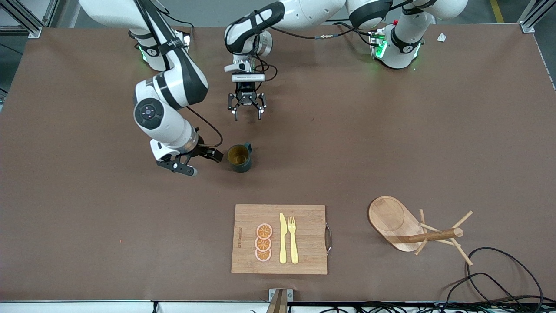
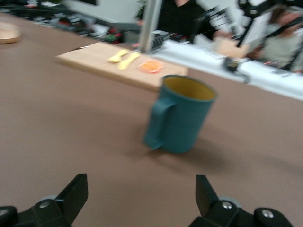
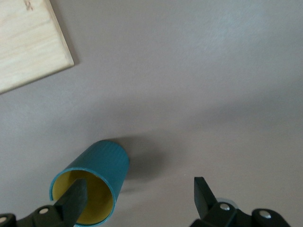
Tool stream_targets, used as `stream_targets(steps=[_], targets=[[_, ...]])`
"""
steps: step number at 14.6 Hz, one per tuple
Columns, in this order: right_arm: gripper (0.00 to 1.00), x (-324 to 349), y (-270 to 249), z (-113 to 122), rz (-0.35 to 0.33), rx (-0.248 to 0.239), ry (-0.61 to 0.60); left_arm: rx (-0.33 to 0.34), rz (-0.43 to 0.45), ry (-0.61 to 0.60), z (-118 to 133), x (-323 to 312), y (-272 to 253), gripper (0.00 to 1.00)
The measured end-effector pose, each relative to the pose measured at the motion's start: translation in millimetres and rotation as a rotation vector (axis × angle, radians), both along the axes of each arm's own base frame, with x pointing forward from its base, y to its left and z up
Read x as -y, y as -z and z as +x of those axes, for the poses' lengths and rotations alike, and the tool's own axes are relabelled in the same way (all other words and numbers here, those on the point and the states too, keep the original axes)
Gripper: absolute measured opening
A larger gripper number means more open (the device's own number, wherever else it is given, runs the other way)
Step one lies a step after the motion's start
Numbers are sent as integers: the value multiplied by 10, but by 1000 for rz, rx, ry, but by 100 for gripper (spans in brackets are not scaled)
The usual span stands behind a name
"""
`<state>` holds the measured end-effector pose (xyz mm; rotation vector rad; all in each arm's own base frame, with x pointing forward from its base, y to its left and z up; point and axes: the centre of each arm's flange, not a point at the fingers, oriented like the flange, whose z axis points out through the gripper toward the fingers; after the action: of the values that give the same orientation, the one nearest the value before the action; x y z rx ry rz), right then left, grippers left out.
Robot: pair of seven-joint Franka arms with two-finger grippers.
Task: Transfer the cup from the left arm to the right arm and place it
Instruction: 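Grasp the mug with the right gripper while the left gripper releases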
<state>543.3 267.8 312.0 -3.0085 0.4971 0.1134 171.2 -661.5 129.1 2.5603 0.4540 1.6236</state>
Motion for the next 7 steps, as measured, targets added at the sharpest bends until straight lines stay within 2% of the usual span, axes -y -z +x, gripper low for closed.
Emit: stream_targets(steps=[4,7], targets=[[100,-257,235,-106,-6,3,21,-117,41,-163,-204,-66,-376,100],[96,-410,423,-172,-10,5,11,-193,84,-282,-214,-184,-751,100]])
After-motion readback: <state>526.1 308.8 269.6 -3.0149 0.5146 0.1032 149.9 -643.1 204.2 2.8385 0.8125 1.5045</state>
